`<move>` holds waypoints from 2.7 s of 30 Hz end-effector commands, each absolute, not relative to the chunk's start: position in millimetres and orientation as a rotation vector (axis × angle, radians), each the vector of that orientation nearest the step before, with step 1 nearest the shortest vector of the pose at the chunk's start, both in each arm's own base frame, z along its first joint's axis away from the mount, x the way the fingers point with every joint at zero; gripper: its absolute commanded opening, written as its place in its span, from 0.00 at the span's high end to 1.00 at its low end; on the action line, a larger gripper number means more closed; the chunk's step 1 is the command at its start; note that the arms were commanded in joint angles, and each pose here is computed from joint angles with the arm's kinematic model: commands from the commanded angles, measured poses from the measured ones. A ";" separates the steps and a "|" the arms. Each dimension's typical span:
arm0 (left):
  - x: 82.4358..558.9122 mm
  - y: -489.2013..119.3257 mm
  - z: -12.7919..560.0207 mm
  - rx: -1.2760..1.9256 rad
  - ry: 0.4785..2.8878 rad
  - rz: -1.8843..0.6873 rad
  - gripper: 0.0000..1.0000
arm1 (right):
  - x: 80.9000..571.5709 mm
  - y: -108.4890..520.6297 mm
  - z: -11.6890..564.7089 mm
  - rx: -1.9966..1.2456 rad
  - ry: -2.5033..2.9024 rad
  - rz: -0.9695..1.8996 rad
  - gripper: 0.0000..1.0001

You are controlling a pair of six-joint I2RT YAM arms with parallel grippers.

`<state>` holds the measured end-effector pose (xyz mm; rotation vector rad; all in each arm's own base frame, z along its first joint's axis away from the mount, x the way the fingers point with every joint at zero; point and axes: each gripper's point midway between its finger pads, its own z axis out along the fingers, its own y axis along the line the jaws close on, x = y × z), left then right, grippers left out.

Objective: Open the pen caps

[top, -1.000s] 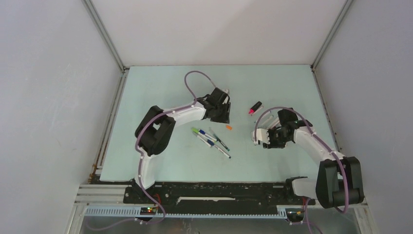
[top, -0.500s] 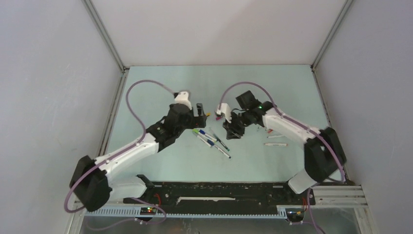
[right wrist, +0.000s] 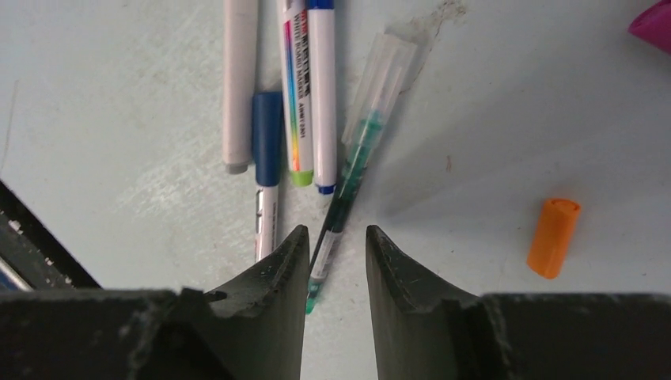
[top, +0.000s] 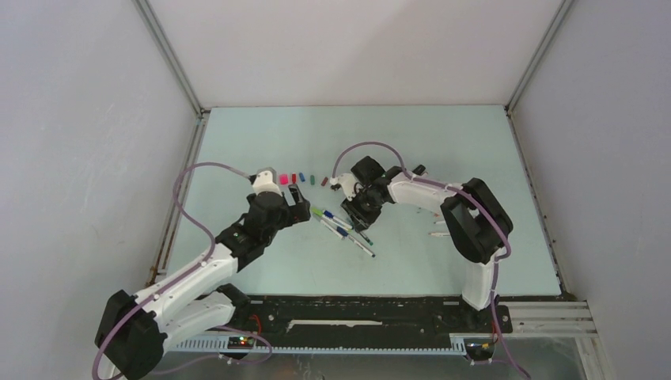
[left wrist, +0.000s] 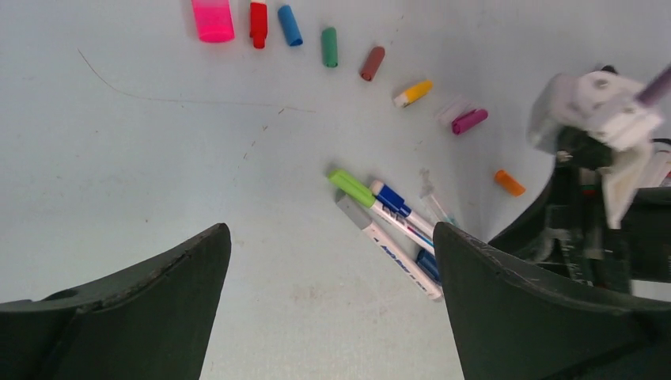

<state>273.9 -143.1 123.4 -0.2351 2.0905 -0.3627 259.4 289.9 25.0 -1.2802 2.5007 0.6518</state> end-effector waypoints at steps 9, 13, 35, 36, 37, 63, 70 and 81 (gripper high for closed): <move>277.4 -130.9 136.7 -0.305 1.995 -0.366 0.00 | 282.4 280.9 4.6 -1.272 2.544 0.355 0.73; 276.7 -134.4 136.5 -0.301 1.996 -0.390 0.00 | 282.7 272.9 0.6 -1.284 2.562 0.312 0.75; 269.6 -197.1 156.1 -0.286 1.876 -0.908 0.01 | 277.4 259.4 29.4 -1.237 2.557 0.540 1.00; 267.5 -203.8 158.3 -0.277 1.866 -0.966 0.01 | 278.8 261.6 42.9 -1.209 2.529 0.612 1.00; 266.8 -209.2 162.6 -0.276 1.847 -1.016 0.01 | 277.7 264.5 54.2 -1.187 2.505 0.696 1.00; 290.7 -308.5 213.1 -0.265 1.753 -1.465 0.33 | 243.2 275.5 162.2 -1.113 2.128 1.514 1.00; 287.3 -323.2 201.3 -0.238 1.832 -1.433 0.34 | 252.7 271.4 159.6 -1.055 2.162 1.499 1.00; 287.4 -338.4 201.0 -0.210 1.858 -1.454 0.77 | 256.6 270.5 154.9 -1.034 2.191 1.474 1.00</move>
